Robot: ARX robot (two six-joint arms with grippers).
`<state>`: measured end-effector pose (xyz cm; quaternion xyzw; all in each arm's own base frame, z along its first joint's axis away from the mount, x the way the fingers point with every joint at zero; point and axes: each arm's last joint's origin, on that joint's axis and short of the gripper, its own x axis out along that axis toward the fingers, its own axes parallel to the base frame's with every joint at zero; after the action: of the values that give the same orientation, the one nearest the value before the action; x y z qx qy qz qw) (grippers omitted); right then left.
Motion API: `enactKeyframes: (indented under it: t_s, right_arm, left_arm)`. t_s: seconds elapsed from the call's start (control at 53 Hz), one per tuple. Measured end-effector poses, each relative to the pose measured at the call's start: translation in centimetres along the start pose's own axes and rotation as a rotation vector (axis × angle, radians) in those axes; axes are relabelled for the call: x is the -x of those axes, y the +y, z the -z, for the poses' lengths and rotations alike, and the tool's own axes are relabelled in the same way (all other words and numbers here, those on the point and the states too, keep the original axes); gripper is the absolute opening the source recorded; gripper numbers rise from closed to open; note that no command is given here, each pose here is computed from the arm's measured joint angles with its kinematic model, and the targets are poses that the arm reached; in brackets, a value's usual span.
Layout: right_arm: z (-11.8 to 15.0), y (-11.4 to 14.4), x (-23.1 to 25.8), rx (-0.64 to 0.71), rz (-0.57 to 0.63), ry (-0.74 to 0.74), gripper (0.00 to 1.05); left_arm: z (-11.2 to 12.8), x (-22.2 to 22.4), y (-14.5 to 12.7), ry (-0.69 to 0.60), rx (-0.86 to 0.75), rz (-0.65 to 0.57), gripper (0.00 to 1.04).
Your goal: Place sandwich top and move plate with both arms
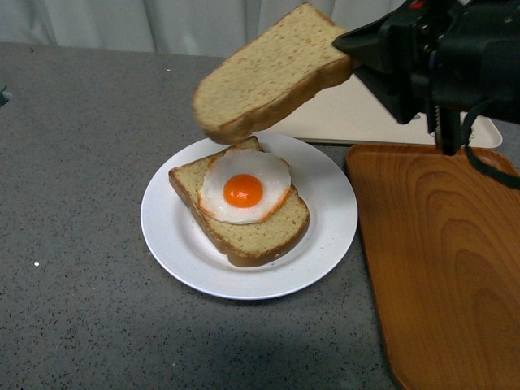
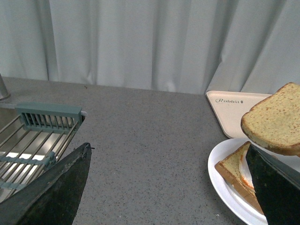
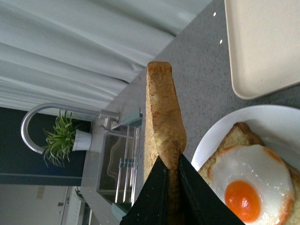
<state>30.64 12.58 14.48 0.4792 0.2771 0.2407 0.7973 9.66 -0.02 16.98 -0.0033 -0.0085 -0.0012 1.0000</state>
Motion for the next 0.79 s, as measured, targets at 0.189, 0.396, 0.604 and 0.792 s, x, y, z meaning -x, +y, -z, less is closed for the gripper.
enactKeyframes:
  t_s: [0.189,0.396,0.604,0.792]
  right_arm:
    - [1.4,-1.8,-0.6,-0.02,0.068,0.027,0.03]
    - [2.7,-3.1,-0.9,-0.003,0.128,0.069,0.03]
    - [3.4,-3.2,-1.0,0.028,0.144,0.103,0.03]
    - [3.1,-4.3,-0.6,0.08,0.25,0.103,0.36]
  left_arm:
    - [0.0,0.0,0.0,0.0,0.0,0.0,0.98]
    - [0.0,0.0,0.0,0.0,0.0,0.0,0.98]
    - [0.0,0.0,0.0,0.0,0.0,0.0,0.98]
    - [0.0,0.0,0.0,0.0,0.0,0.0,0.98]
